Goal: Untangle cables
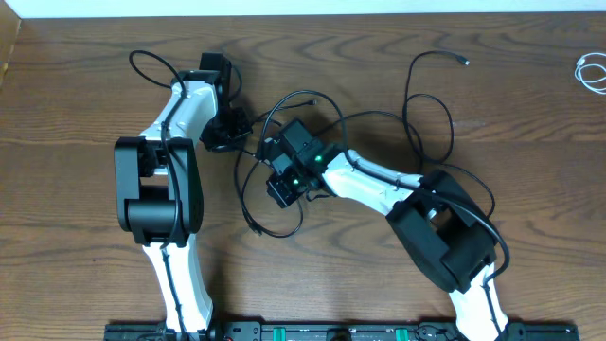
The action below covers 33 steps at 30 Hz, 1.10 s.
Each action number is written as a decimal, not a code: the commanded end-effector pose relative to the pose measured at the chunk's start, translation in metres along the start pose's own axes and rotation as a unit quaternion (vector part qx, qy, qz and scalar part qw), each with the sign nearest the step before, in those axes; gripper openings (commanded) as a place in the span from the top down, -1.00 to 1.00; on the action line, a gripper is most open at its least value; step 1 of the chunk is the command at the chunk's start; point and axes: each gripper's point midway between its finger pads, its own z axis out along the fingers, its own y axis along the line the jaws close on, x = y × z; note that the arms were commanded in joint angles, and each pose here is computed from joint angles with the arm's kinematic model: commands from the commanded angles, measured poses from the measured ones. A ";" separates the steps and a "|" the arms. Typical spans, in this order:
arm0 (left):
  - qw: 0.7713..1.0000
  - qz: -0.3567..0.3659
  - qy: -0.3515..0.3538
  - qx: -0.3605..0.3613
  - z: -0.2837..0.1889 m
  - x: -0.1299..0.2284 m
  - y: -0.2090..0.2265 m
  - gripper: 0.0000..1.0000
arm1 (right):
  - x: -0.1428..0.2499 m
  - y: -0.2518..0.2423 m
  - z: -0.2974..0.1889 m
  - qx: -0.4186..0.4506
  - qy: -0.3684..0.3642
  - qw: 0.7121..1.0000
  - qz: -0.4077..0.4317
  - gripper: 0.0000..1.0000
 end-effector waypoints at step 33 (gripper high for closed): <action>0.966 0.053 -0.226 0.109 -0.226 0.013 -0.019 -0.93 | -0.023 -0.174 -0.696 0.279 -0.637 0.700 0.163 0.98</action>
